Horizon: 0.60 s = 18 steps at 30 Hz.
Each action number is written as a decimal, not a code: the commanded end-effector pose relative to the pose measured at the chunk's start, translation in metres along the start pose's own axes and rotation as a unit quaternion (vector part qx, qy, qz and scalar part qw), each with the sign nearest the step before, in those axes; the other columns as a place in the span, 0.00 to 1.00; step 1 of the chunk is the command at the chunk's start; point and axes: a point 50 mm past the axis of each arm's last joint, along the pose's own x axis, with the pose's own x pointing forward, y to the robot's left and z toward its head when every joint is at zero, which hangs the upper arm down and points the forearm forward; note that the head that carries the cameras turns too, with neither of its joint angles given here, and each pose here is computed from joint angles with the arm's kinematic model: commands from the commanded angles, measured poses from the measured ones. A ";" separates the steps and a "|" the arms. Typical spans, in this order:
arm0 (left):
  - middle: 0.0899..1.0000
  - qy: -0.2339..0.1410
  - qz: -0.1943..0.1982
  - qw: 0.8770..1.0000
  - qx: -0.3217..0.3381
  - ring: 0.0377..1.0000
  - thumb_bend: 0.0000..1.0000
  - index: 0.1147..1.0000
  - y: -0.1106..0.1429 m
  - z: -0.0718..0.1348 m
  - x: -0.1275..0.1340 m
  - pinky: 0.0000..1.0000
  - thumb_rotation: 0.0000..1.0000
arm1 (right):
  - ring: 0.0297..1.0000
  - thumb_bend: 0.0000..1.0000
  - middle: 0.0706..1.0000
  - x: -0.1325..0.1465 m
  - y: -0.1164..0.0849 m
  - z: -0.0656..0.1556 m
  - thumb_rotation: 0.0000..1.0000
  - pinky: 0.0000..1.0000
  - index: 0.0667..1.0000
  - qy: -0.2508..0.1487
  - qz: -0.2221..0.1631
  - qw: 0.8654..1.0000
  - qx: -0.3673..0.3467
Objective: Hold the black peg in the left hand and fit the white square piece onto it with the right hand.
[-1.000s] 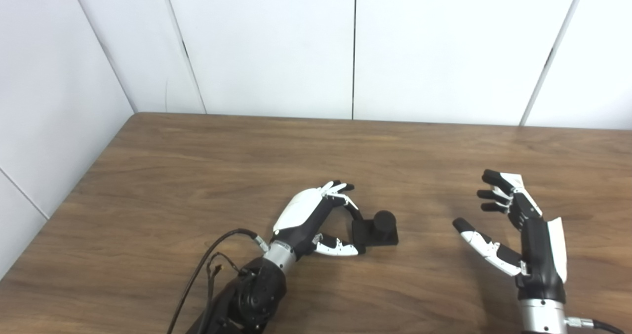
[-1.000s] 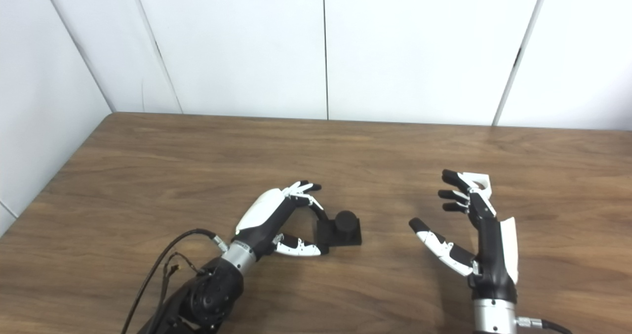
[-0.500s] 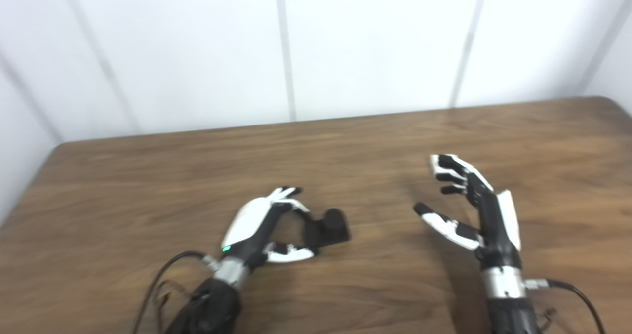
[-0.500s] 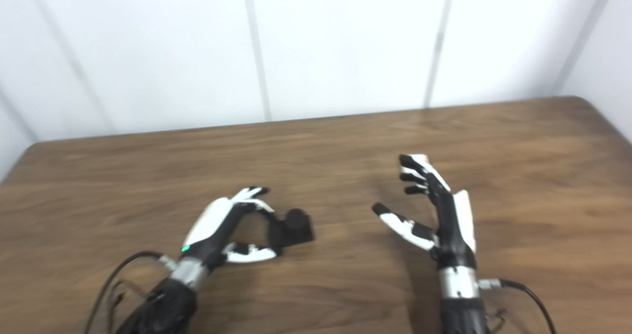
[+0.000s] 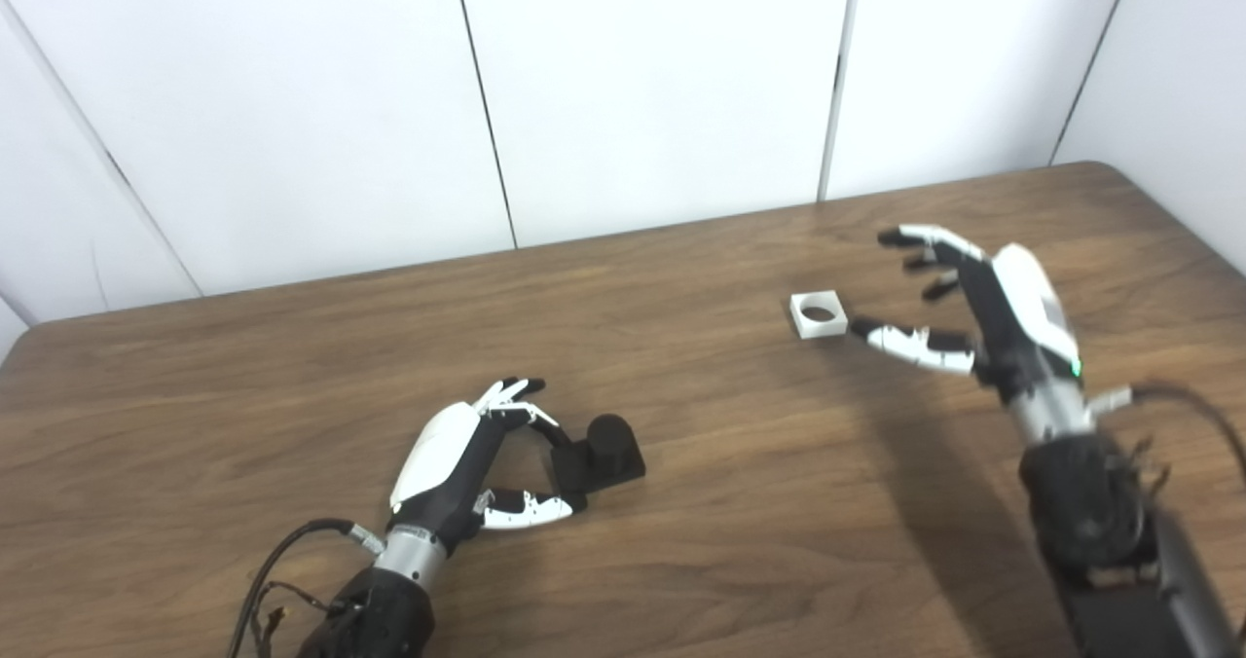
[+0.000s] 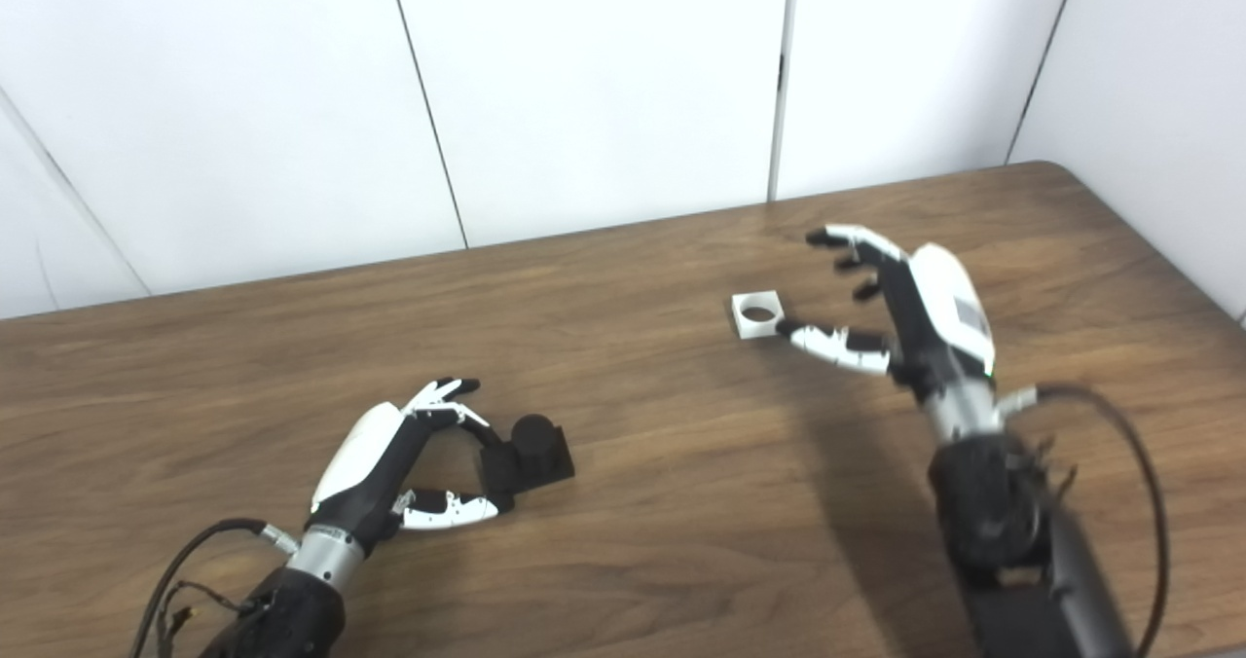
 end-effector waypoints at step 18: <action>0.92 0.033 -0.040 0.999 0.015 0.98 0.52 0.43 -0.011 -0.018 -0.010 0.94 0.08 | 0.89 0.74 0.90 0.099 -0.052 0.003 0.47 0.74 0.78 -0.046 0.132 0.982 -0.128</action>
